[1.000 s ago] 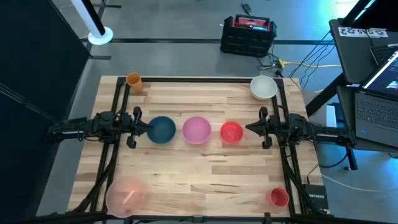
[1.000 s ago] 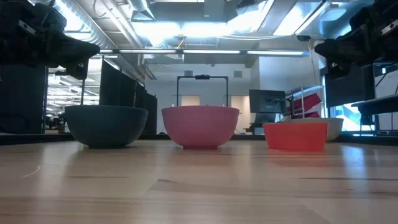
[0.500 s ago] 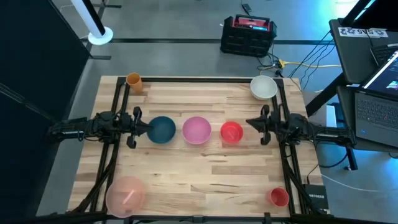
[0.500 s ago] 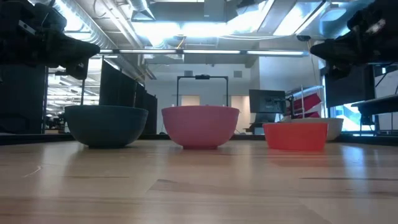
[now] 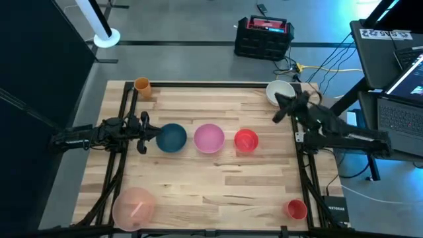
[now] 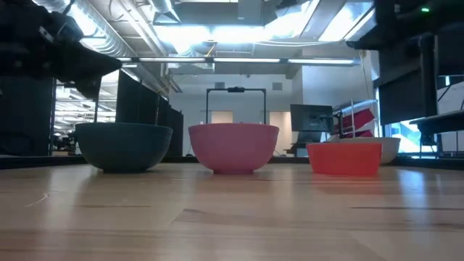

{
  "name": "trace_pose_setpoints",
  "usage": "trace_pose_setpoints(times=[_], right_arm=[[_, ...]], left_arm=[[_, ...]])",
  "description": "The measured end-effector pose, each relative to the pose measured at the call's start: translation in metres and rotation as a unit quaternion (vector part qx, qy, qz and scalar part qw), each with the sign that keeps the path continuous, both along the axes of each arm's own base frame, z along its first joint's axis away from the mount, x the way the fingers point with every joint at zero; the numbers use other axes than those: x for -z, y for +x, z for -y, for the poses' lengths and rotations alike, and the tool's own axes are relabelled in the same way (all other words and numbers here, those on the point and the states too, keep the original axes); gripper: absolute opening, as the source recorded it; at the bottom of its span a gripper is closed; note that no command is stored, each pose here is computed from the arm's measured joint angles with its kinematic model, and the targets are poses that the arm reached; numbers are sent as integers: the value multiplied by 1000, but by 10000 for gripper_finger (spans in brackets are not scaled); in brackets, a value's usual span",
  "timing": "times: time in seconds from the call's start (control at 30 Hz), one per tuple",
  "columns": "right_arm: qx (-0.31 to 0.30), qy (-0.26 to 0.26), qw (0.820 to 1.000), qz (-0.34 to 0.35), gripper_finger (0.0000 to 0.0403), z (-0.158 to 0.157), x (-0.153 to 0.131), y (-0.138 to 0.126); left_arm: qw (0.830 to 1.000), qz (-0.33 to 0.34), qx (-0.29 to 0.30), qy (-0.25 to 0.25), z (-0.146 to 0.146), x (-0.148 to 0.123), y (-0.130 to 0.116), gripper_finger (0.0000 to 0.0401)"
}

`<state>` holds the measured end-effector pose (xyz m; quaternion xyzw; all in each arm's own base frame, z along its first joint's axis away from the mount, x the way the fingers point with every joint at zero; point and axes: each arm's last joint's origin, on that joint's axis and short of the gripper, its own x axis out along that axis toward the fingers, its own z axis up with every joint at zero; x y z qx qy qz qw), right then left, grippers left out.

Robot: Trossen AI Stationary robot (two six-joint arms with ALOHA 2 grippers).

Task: Nest bowls inside each other
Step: Stack the white bowl on top of the pink bowl

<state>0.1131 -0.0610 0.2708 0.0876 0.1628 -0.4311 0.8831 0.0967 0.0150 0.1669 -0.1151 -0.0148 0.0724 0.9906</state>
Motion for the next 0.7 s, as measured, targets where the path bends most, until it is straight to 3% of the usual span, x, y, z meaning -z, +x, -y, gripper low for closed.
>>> trace_pose_setpoints(times=[0.17, 0.3, 0.4, 0.5, 0.6, 0.7], right_arm=[[83, 22, 990, -113, 0, 31, -31, 15], [29, 128, 976, -174, 0, 75, -37, 23], [23, 212, 955, -205, 4, 106, -34, 23], [32, 284, 923, -257, 29, 134, -27, 20], [39, 327, 900, -286, 71, 156, -18, 23], [33, 343, 891, -295, 89, 164, -9, 28]], left_arm=[[999, 4, -24, -32, -3, 0, -1, 0], [997, 12, -33, -72, -5, 0, -1, 0], [994, 18, -34, -101, -5, 0, -1, 0], [993, 22, -33, -115, -5, 0, -1, 0], [992, 23, -33, -119, -5, 0, -1, 0], [992, 23, -33, -121, -5, 0, -1, 0]])
